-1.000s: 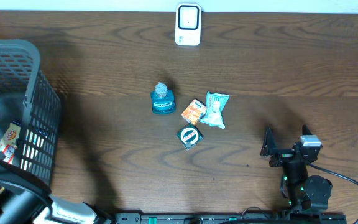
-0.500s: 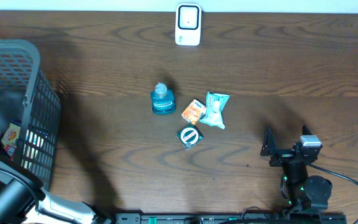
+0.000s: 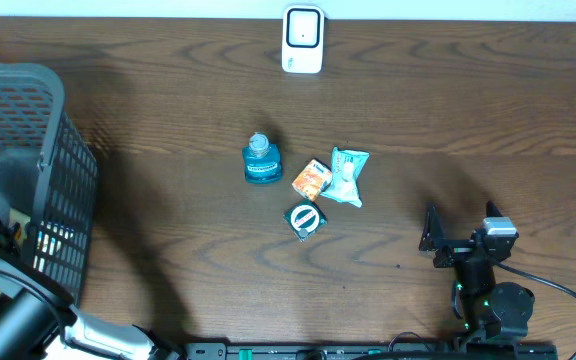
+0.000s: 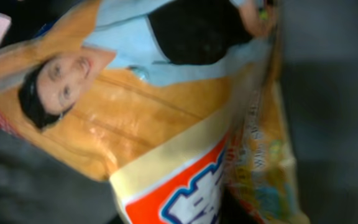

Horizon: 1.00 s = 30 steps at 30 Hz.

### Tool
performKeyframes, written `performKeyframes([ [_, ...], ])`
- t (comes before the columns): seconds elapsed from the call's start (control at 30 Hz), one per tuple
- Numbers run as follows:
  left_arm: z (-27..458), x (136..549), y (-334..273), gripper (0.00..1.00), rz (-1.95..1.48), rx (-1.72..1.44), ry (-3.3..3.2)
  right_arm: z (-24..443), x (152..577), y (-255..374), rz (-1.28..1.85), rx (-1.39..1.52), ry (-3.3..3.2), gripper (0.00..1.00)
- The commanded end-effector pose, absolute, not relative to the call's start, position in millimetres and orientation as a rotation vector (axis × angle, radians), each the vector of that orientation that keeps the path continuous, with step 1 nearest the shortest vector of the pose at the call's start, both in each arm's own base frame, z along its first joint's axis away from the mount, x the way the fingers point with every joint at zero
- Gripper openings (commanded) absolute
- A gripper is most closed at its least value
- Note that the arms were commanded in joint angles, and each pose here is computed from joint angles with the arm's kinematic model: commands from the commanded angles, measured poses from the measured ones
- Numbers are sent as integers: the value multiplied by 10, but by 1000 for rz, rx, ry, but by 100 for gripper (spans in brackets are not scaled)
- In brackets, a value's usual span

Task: Scan the item barcode
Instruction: 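Reach into the basket and grasp the yellow wipes bag, left gripper, then carry the yellow wipes bag out and lay it left of the box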

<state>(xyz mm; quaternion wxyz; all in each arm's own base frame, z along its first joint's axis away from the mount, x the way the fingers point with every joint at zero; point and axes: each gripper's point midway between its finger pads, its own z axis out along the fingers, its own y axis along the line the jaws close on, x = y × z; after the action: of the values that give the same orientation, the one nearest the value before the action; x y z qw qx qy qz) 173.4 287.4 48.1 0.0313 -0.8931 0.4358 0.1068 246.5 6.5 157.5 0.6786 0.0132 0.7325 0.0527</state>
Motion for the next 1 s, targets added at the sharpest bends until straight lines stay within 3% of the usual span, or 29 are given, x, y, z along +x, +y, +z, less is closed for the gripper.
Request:
performKeyframes([
  [0.0, 751, 1777, 2961, 10, 312, -2613, 1458, 1568, 2463, 79, 130, 32, 1647, 99],
  [0.13, 1246, 1836, 3039, 8, 273, -2475, 1406, 1568, 2463, 79, 130, 32, 1647, 99],
  [0.33, 2437, 1966, 2920, 7, 49, -2163, 1214, 1569, 2463, 79, 130, 32, 1646, 99],
  [0.57, 3674, 2296, 2144, 7, -403, -1654, 1222, 1568, 2463, 79, 130, 32, 1647, 99],
  [0.73, 4185, 2504, 1459, 7, -576, -1298, 1352, 1568, 2463, 79, 130, 32, 1647, 99],
  [0.97, 4308, 2702, 597, 7, -609, -855, 1620, 1569, 2463, 79, 130, 32, 1646, 99],
])
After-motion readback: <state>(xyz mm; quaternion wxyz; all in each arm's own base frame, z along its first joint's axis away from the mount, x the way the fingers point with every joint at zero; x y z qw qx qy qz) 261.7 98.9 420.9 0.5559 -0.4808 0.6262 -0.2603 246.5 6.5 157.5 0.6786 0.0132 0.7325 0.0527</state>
